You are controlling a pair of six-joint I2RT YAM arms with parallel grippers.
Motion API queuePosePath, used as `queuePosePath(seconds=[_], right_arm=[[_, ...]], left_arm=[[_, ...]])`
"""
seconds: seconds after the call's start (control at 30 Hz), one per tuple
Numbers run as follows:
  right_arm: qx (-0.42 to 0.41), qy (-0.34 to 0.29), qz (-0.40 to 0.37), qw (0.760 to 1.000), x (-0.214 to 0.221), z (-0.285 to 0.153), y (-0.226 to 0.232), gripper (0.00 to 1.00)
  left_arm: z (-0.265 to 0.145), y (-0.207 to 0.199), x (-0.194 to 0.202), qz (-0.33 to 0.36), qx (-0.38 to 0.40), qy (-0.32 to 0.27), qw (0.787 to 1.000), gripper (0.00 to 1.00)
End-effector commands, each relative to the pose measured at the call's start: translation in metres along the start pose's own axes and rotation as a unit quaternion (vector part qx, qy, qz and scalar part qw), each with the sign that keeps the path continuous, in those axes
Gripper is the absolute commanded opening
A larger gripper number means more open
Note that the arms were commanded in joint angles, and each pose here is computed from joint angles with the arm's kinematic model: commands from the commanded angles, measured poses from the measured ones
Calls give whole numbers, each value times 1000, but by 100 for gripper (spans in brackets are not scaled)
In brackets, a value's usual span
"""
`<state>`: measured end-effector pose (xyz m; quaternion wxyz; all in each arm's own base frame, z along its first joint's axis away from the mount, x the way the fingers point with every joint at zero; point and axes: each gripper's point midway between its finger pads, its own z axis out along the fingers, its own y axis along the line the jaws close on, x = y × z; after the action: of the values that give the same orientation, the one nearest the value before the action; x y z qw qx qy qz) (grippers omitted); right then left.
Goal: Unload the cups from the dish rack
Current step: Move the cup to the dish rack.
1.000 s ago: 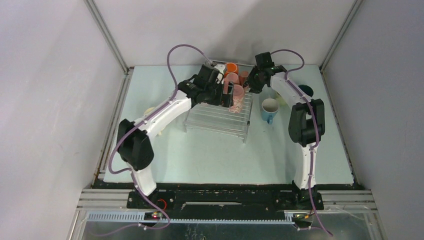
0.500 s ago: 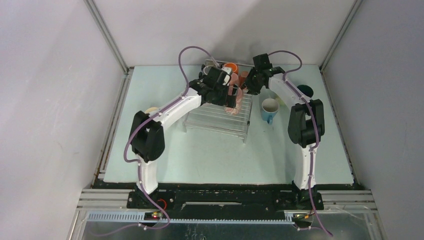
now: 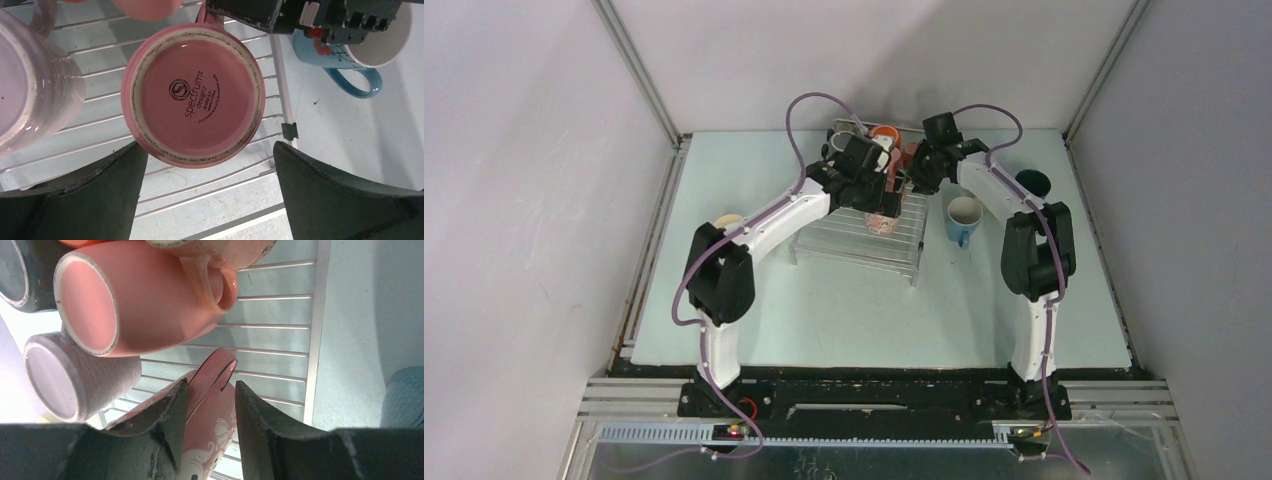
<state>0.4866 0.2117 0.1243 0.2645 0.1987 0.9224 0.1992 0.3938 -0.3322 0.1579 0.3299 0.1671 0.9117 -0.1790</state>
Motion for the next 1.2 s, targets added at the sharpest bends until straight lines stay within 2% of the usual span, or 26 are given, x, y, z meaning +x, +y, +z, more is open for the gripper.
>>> queuePosePath(seconds=[0.0,0.8,1.0,1.17], right_arm=[[-3,14,-22,1000,19,-17,10,47],[-22,25,-52,998,47,-24,29,47],[-28,25,-64,997,46,-25,34,49],[-28,26,-78,996,47,-25,37,57]], left_arm=[[-15,-2,-18,10,-2,-36,999,100],[-28,23,4,36,-50,-27,998,100],[-34,28,6,53,-57,-29,997,100],[-40,30,-1,55,-47,-32,997,100]])
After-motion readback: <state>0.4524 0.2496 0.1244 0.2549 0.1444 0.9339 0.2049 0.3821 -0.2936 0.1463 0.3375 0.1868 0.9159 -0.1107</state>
